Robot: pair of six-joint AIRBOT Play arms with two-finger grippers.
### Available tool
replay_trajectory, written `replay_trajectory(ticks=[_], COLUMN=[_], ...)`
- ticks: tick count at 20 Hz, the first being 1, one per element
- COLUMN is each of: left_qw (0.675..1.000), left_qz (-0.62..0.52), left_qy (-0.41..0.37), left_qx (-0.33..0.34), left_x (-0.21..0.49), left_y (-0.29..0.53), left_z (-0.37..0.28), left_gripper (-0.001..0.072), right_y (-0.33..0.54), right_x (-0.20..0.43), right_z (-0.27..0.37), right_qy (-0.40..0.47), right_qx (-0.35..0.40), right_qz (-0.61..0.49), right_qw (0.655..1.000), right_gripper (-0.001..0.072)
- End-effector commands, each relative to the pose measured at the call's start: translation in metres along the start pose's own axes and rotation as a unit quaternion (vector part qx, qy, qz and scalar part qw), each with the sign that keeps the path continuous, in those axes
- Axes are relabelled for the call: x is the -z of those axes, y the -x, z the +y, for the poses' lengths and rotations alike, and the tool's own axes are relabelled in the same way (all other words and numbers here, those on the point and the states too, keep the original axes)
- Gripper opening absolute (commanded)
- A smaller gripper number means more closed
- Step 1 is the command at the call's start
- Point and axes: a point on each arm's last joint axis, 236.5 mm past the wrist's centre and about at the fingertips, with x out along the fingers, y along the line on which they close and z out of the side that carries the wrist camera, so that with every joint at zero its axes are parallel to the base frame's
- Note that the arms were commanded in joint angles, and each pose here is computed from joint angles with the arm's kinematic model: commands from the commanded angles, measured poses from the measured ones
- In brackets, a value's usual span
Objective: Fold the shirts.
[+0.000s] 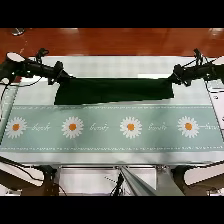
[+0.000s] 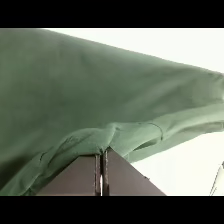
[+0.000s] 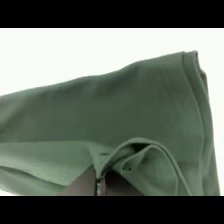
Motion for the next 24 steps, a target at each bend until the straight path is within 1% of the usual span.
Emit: replay_trajectory(ticks=[1,2,3,4,7,9,10,11,12,13,14,16,19,23,24], left_qw=[1.0,1.0,0.999,0.999,0.994,0.991,0.992,0.994,0.995,0.997,0.997,0.993,0.994,0.996,0.996], left_qz=[0.015,0.028,0.039,0.053,0.088,0.075,0.045,0.013,-0.015,-0.037,-0.057,-0.096,-0.085,-0.053,-0.047], left_qy=[0.01,0.011,0.004,0.001,0.01,0.009,0.011,0.019,0.031,0.023,0.0,-0.028,-0.053,-0.07,-0.075], left_qx=[-0.001,0.0,0.002,-0.006,-0.066,-0.108,-0.115,-0.11,-0.09,-0.064,-0.053,-0.064,-0.05,-0.012,-0.01], left_x=[-0.005,0.001,0.005,0.007,0.025,0.032,0.031,0.033,0.042,0.06,0.08,0.117,0.158,0.179,0.182], left_y=[-0.019,-0.019,-0.013,-0.002,0.051,0.088,0.099,0.103,0.101,0.092,0.083,0.069,0.056,0.038,0.033], left_z=[0.01,0.01,0.011,0.018,0.057,0.079,0.083,0.08,0.069,0.051,0.038,0.028,0.009,-0.022,-0.026], left_gripper=[0.032,0.0687,0.0703,0.0703,0.0703,0.0703,0.0703,0.0702,0.0703,0.0703,0.0703,0.0703,0.0703,0.0703,0.0702], right_y=[-0.016,-0.016,-0.01,0.0,0.04,0.062,0.067,0.068,0.064,0.057,0.049,0.027,-0.007,-0.041,-0.046], right_x=[-0.008,-0.009,-0.011,-0.012,-0.012,0.001,0.007,0.01,0.011,0.011,0.012,0.014,0.014,0.024,0.029], right_z=[-0.001,-0.001,-0.004,-0.008,-0.038,-0.069,-0.084,-0.094,-0.1,-0.103,-0.103,-0.095,-0.084,-0.06,-0.049], right_qy=[-0.013,-0.005,0.0,-0.003,-0.023,-0.052,-0.062,-0.072,-0.08,-0.085,-0.086,-0.087,-0.089,-0.079,-0.065], right_qx=[-0.015,-0.014,-0.013,-0.015,-0.011,-0.003,0.009,0.015,0.017,0.018,0.017,0.001,-0.015,-0.037,-0.045], right_qz=[-0.005,-0.006,-0.005,-0.002,0.018,0.043,0.049,0.05,0.045,0.042,0.046,0.057,0.064,0.091,0.1], right_qw=[1.0,1.0,1.0,1.0,0.999,0.998,0.997,0.996,0.996,0.995,0.995,0.995,0.994,0.992,0.992], right_gripper=[0.0407,0.0621,0.0623,0.0622,0.0622,0.0621,0.0621,0.0621,0.0621,0.0621,0.0621,0.0621,0.062,0.0614,0.0552])
